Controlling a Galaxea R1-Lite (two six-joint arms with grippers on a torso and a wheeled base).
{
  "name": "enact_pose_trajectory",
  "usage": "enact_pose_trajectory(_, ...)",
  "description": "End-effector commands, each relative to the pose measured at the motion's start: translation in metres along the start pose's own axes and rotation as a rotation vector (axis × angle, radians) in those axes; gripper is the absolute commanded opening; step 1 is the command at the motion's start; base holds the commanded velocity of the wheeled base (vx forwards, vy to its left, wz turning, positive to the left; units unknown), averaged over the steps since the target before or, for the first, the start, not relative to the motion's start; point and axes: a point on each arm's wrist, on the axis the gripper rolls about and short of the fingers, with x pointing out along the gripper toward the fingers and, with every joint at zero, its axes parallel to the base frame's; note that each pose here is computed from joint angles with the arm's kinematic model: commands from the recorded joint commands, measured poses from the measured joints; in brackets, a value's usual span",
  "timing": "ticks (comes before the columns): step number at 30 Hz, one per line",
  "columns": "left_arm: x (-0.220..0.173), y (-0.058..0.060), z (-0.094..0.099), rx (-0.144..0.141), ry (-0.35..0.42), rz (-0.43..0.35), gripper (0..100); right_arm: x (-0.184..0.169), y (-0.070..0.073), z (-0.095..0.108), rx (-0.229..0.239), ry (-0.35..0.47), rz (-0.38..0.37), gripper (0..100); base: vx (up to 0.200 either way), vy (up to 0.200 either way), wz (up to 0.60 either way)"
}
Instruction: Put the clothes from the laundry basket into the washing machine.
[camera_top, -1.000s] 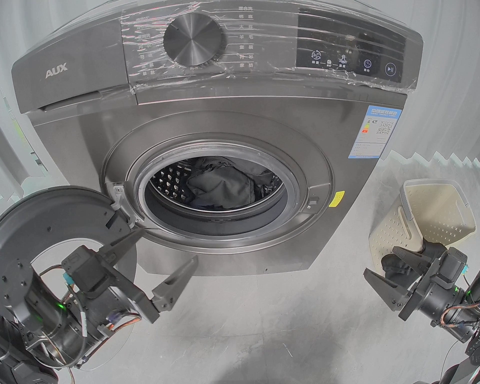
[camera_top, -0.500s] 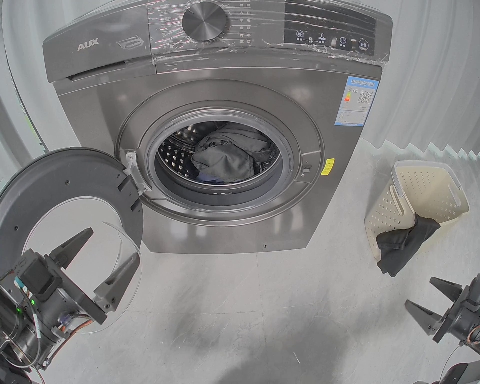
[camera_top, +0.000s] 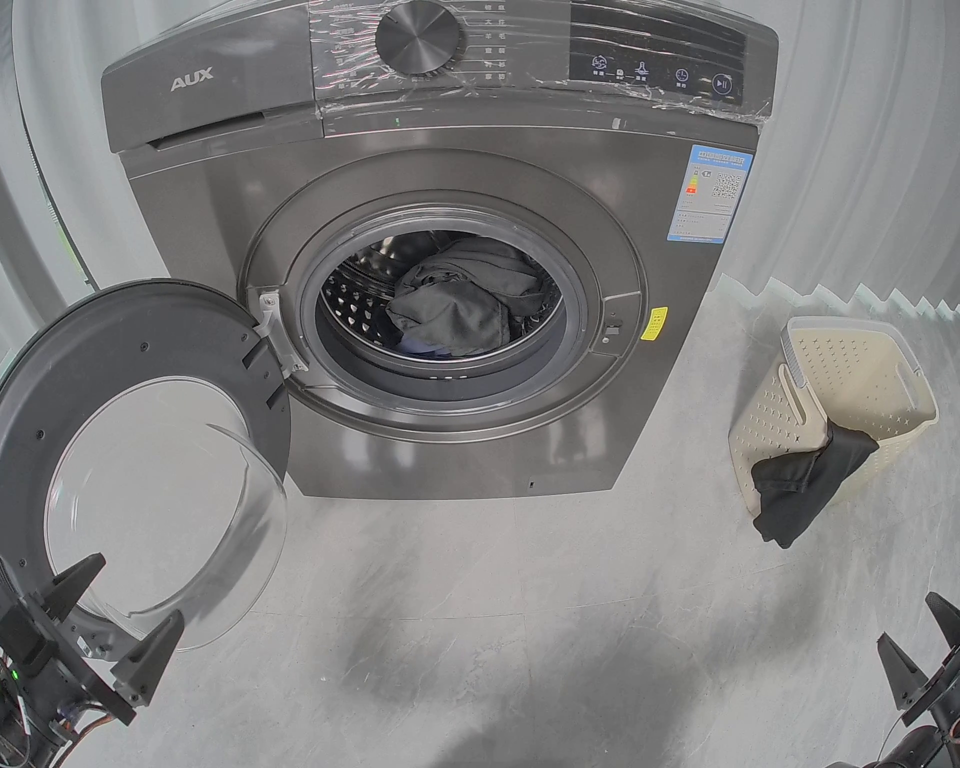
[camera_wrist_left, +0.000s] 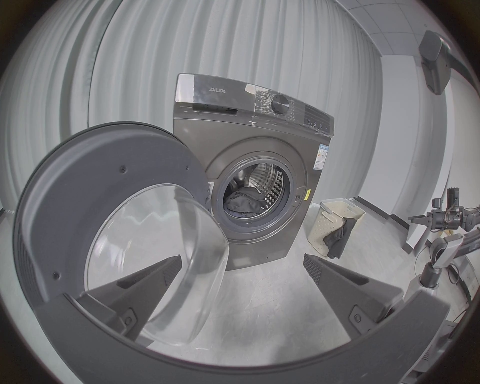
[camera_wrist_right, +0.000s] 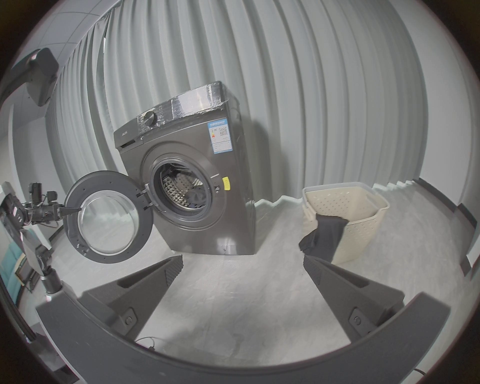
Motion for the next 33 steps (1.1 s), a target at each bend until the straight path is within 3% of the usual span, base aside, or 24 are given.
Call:
enact_pose_trajectory(1, -0.039, 0.009, -0.012, -0.033, -0.115, 0.085, 100, -0.016, 0.0, -0.016, -0.013, -0.079, -0.063, 100, 0.0, -0.2, 0.0)
enact_pose_trajectory(7, -0.058, 0.009, -0.032, -0.048, -0.098, 0.135, 100, -0.02, 0.002, -0.025, -0.042, -0.077, -0.195, 100, 0.0, -0.2, 0.0)
enact_pose_trajectory(11, -0.069, 0.006, -0.045, -0.031, -0.097, 0.175, 100, -0.023, 0.003, -0.025, -0.035, -0.11, -0.143, 100, 0.0, -0.2, 0.0)
enact_pose_trajectory(15, -0.07, 0.003, -0.056, 0.016, -0.025, 0.161, 100, -0.022, 0.002, -0.026, -0.054, -0.102, -0.156, 100, 0.0, -0.2, 0.0)
enact_pose_trajectory(18, -0.07, 0.003, -0.056, 0.015, -0.018, 0.163, 100, -0.023, 0.003, -0.031, -0.109, -0.029, -0.147, 100, 0.0, -0.2, 0.0)
enact_pose_trajectory(21, -0.07, 0.003, -0.056, 0.016, -0.018, 0.178, 100, -0.023, 0.003, -0.03, -0.099, -0.031, -0.134, 100, 0.0, -0.2, 0.0)
enact_pose_trajectory(24, -0.071, 0.006, -0.056, -0.006, -0.02, 0.29, 100, -0.023, 0.002, -0.03, -0.067, -0.037, -0.149, 100, 0.0, -0.2, 0.0)
enact_pose_trajectory(26, -0.071, 0.006, -0.056, -0.022, -0.022, 0.305, 100, -0.023, 0.002, -0.03, -0.084, -0.039, -0.154, 100, 0.0, -0.2, 0.0)
enact_pose_trajectory(33, -0.071, 0.005, -0.057, 0.025, -0.013, 0.315, 100, -0.023, 0.003, -0.03, -0.091, -0.04, -0.148, 100, 0.0, -0.2, 0.0)
